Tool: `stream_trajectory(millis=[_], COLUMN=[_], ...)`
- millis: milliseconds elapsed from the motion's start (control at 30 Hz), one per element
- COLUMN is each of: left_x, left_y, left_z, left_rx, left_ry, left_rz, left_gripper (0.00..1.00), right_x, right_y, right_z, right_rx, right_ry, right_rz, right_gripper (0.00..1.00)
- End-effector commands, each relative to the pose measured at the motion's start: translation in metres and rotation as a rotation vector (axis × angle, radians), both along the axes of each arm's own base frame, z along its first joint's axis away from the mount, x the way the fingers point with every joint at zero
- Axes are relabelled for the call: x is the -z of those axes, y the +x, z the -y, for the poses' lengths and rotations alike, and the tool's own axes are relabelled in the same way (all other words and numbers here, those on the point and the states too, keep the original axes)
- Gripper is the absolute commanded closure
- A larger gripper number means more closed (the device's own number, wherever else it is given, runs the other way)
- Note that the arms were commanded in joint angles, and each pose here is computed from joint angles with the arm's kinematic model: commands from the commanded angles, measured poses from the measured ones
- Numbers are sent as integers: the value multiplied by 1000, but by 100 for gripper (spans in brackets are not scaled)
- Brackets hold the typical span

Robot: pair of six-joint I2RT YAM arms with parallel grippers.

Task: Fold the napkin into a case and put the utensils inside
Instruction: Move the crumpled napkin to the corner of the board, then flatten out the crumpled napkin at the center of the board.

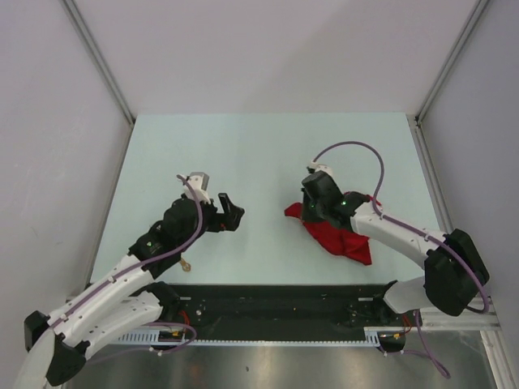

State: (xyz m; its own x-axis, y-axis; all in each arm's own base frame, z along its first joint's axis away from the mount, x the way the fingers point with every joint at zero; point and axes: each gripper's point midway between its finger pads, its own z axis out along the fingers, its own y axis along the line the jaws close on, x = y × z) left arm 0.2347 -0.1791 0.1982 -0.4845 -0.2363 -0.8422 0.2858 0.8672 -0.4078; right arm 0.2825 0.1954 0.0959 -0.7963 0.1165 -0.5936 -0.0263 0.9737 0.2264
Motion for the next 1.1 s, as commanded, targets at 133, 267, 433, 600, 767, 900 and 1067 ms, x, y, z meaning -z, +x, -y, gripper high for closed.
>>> stream_trajectory(millis=[133, 267, 433, 600, 767, 900, 1067], left_x=[33, 56, 92, 109, 109, 120, 125], left_y=[7, 16, 19, 9, 1, 0, -2], left_z=[18, 43, 95, 132, 153, 163, 160], left_rx=[17, 72, 240, 368, 440, 446, 427], left_ry=[4, 6, 7, -23, -99, -108, -106], left_rz=[-158, -252, -439, -509, -514, -576, -585], left_gripper=[4, 4, 4, 3, 1, 13, 45], right_x=[-50, -34, -20, -15, 11, 30, 38], right_y=[-12, 0, -6, -11, -17, -19, -16], right_z=[-45, 48, 98, 89, 83, 81, 85], right_rx=[-38, 244, 333, 261, 214, 206, 212], right_ry=[128, -11, -29, -10, -92, -146, -184], right_rz=[48, 38, 8, 8, -53, -105, -107], right_gripper=[26, 11, 15, 23, 25, 25, 31])
